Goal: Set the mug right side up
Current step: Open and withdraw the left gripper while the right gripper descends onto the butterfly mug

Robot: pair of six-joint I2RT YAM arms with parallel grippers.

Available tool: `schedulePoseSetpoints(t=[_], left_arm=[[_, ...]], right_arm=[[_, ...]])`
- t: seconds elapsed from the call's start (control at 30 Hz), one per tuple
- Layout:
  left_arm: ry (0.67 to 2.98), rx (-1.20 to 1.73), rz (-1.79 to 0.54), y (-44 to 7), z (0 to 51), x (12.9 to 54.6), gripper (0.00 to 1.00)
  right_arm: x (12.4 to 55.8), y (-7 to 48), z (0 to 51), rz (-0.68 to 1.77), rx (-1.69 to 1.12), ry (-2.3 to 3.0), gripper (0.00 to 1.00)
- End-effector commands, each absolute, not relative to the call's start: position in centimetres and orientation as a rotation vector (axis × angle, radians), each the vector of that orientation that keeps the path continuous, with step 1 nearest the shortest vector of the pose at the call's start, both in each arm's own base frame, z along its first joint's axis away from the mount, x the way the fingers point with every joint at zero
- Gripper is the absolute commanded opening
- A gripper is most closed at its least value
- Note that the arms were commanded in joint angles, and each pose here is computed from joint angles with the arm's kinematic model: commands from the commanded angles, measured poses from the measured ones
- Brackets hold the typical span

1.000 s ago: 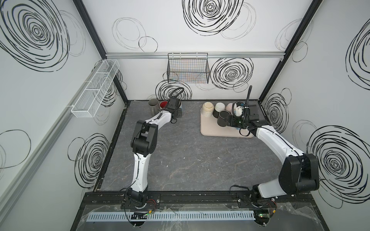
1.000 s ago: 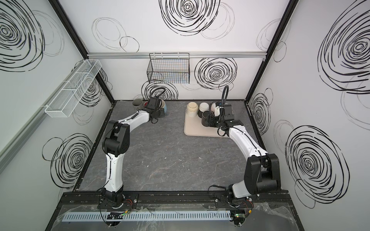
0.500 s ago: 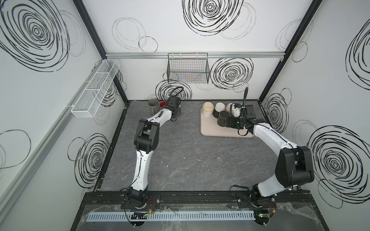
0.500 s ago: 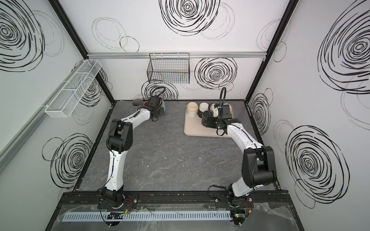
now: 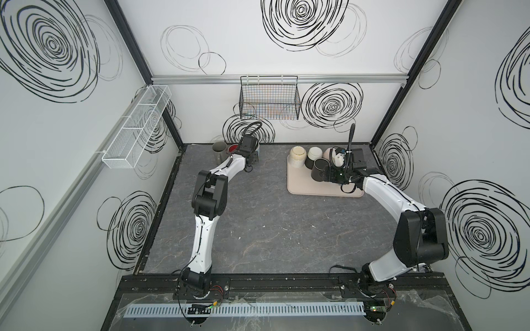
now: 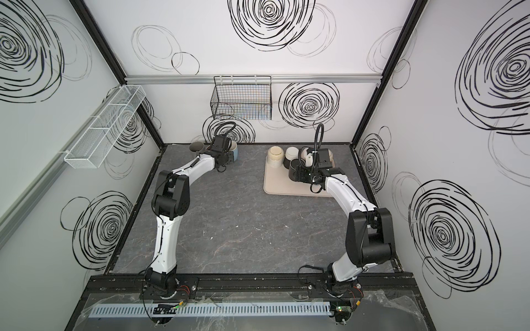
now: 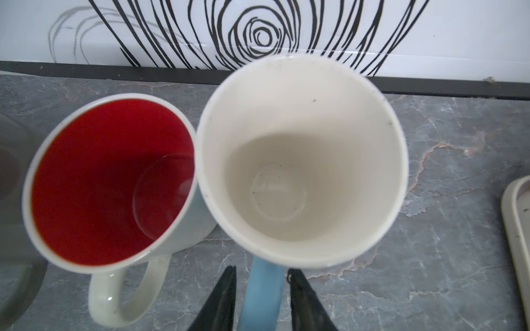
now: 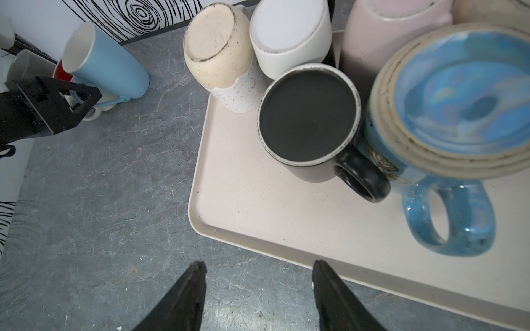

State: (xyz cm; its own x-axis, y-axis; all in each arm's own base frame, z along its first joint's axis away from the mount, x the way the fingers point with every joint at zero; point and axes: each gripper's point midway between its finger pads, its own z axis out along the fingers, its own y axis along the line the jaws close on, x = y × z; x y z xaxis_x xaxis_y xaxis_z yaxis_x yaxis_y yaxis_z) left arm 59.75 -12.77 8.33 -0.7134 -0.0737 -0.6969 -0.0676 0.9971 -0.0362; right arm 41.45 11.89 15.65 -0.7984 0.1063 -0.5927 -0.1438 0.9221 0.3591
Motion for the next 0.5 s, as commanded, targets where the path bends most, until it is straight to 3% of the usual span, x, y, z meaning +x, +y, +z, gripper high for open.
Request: schedulePoseSetpoints(t=[0.0, 0.47], left_arm=[[2.257, -0.11, -0.046, -12.5, 13.8, 60.1, 0.37], [2.092, -0.128, -0.17, -11.3, 20.6, 52.9, 0.44]], right_arm=[[41.7, 11.4, 16.8, 0.505, -0.031, 2.433, 0.63], [43.7, 5.9, 17.6, 0.515, 0.174, 2.391, 0.63]])
